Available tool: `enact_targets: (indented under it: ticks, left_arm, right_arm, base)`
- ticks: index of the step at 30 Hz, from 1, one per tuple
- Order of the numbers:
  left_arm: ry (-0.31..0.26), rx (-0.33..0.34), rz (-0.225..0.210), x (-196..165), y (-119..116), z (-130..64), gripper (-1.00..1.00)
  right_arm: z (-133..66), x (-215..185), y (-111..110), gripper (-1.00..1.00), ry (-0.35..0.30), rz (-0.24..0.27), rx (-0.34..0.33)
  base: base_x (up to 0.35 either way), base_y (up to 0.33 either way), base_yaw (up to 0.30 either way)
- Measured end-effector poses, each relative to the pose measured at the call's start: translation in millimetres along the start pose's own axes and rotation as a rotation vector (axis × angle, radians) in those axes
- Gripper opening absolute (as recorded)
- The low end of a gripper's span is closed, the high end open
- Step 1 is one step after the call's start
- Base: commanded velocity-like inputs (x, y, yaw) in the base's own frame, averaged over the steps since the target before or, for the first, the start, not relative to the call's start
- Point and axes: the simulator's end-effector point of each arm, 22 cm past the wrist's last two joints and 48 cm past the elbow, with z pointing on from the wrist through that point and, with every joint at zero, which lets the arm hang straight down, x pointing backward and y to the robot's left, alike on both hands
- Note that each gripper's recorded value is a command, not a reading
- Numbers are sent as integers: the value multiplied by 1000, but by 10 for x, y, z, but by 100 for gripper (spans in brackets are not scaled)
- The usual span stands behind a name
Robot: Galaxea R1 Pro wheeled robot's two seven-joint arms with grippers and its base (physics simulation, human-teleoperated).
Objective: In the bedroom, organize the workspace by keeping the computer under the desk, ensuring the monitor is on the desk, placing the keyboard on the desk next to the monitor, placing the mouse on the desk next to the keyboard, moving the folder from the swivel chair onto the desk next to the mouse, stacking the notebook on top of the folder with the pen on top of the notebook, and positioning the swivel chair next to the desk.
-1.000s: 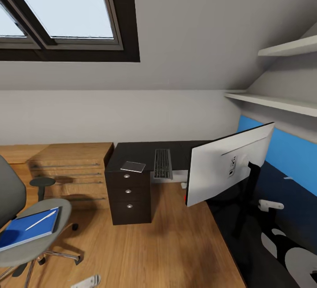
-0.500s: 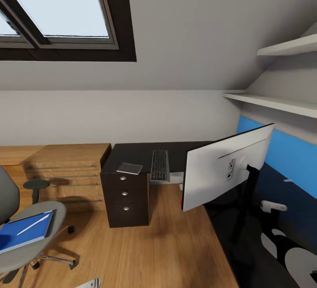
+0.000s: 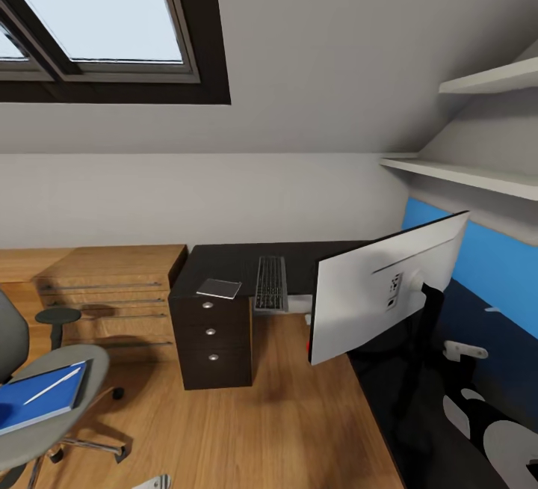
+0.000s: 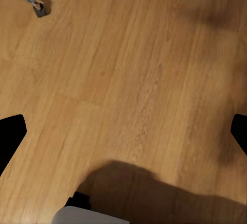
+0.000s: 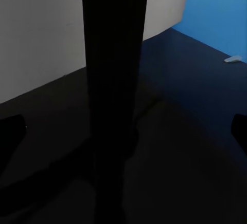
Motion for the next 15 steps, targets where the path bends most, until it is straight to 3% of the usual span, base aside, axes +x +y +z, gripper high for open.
enact_targets:
  ticks: [15]
  left_arm:
    - [12, -9, 1, 52, 35, 20, 100]
  right_arm:
    - [1, -13, 6, 100, -6, 1, -3]
  base:
    - [3, 0, 0]
